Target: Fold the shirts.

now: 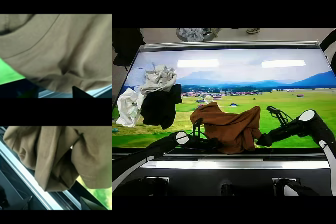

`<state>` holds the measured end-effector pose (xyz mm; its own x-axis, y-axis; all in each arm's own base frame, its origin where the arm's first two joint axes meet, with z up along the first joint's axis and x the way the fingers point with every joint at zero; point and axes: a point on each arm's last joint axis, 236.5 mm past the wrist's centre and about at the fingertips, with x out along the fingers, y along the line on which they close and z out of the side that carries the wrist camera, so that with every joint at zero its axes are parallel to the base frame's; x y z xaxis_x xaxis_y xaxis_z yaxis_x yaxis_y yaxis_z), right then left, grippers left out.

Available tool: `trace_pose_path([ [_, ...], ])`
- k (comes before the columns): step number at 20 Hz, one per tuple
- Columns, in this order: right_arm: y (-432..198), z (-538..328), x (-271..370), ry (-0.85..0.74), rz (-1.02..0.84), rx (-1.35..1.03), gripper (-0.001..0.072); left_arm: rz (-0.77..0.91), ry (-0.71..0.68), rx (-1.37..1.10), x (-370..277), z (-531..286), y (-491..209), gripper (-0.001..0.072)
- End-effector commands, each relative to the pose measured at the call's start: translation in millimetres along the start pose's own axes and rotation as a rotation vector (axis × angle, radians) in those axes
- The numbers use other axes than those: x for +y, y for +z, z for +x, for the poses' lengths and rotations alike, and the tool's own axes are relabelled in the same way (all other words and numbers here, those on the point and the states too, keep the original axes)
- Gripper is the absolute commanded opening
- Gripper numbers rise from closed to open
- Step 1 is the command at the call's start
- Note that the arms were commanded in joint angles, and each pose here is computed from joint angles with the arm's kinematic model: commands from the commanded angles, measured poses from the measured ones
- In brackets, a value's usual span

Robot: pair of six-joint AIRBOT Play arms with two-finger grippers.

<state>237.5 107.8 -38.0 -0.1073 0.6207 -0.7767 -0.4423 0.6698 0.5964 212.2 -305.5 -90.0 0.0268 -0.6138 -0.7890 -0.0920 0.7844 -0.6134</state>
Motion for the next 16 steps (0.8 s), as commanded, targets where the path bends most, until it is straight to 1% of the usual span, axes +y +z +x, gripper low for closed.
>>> trace_pose_path([
  [1,10,1,-11,-0.047,0.038,-0.048,0.0691,-0.031,0.001,-0.049,3,11,11,0.0449],
  [2,16,0,-19,-0.079,0.074,-0.072,0.0691,-0.035,0.003,-0.059,5,12,14,0.0433],
  [3,20,-1,-27,-0.11,0.093,-0.093,0.0691,-0.038,0.008,-0.057,7,14,14,0.0333],
  [4,24,-3,-34,-0.14,0.102,-0.113,0.0691,-0.039,0.01,-0.054,8,14,14,0.0105],
  [5,27,-4,-40,-0.166,0.104,-0.127,0.0691,-0.039,0.01,-0.053,7,14,14,0.0028],
  [7,30,-6,-51,-0.21,0.098,-0.142,0.0691,-0.029,0.009,-0.053,7,14,13,0.0027],
  [10,26,-2,-71,-0.263,0.099,-0.118,0.0691,0.049,0.001,-0.029,2,9,6,0.0026],
  [12,23,14,-69,-0.204,0.134,-0.09,0.0688,0.066,-0.01,-0.032,-2,5,6,0.0026],
  [13,23,24,-65,-0.176,0.133,-0.069,0.0668,0.071,-0.017,-0.041,-5,3,7,0.0027],
  [14,24,34,-60,-0.16,0.107,-0.052,0.0667,0.079,-0.024,-0.053,-8,0,9,0.0026],
  [15,26,41,-58,-0.161,0.07,-0.038,0.0612,0.099,-0.031,-0.062,-10,-3,11,0.0027],
  [16,29,45,-58,-0.171,0.052,-0.039,0.0454,0.113,-0.038,-0.064,-12,-7,11,0.0027],
])
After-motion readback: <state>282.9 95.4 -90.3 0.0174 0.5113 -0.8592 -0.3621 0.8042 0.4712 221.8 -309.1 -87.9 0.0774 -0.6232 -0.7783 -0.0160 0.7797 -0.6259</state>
